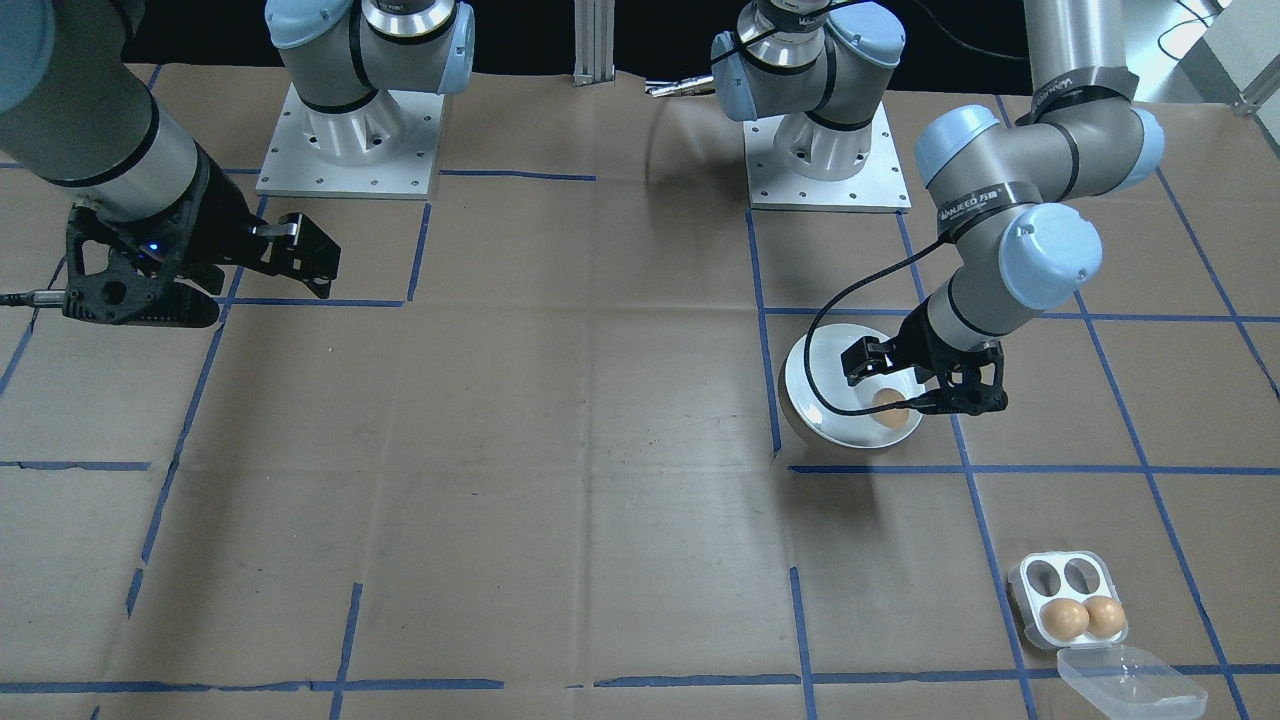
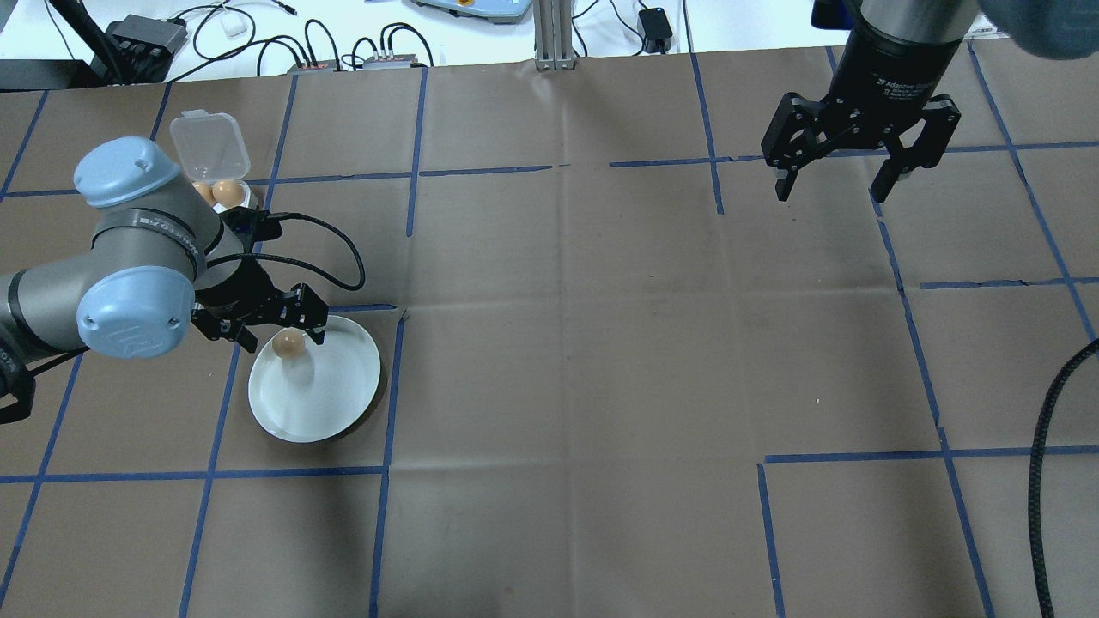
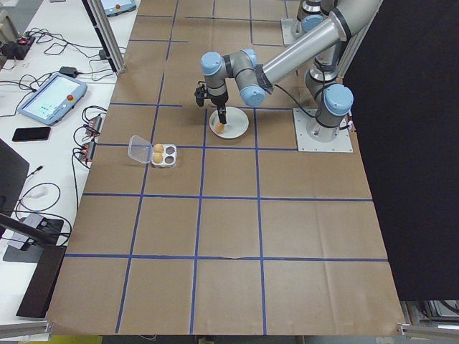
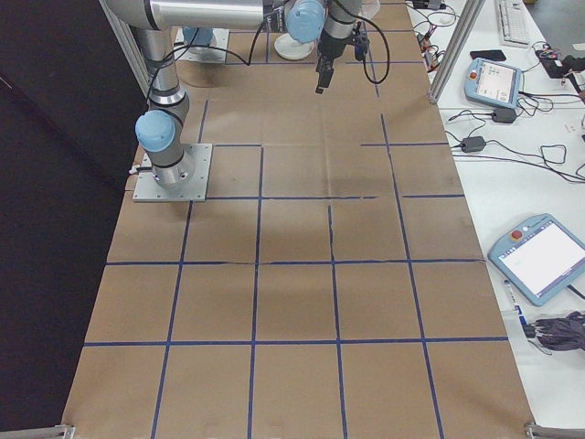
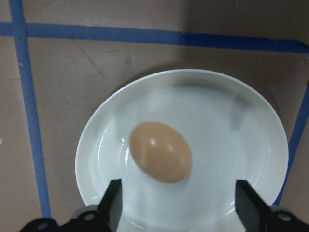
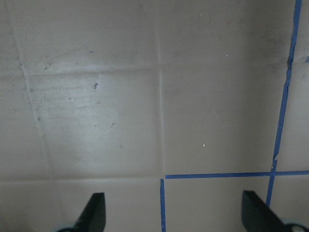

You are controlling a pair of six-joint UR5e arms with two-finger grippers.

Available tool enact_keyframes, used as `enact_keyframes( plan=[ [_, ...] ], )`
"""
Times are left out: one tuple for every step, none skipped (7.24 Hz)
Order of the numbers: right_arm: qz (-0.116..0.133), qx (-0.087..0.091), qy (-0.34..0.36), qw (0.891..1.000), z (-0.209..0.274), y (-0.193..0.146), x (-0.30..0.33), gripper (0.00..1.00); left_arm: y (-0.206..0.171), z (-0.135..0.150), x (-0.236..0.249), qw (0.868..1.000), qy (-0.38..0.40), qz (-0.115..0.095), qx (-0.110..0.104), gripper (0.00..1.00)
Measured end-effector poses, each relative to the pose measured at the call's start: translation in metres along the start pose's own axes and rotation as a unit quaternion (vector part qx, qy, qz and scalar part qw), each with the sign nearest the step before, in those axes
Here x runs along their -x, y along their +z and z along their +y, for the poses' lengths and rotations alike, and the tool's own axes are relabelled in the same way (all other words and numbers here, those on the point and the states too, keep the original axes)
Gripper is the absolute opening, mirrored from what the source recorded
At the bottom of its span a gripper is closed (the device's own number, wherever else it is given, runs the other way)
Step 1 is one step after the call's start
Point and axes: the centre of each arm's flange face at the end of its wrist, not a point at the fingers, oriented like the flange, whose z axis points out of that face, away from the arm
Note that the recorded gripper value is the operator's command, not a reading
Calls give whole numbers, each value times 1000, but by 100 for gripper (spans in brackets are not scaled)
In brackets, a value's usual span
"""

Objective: Place egg on plate

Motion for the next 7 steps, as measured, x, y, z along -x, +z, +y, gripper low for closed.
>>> enact_keyframes(
  plan=[
    [0,0,0,1000,0,0,0,100,-24,5,-1,1000,0,-5,-22,100],
    [0,0,0,1000,0,0,0,100,-45,11,-2,999,-1,-9,-40,100],
    [0,0,0,1000,0,0,0,100,-60,10,1,998,-2,-11,-55,100],
    [0,0,0,1000,0,0,0,100,-75,-2,6,998,0,-13,-64,100],
    [0,0,0,1000,0,0,0,100,-89,-22,12,998,10,-14,-65,100],
    [0,0,0,1000,0,0,0,100,-100,-44,18,997,42,-18,-66,100],
    [0,0,0,1000,0,0,0,100,-110,-63,25,993,92,-23,-64,100]
  ],
)
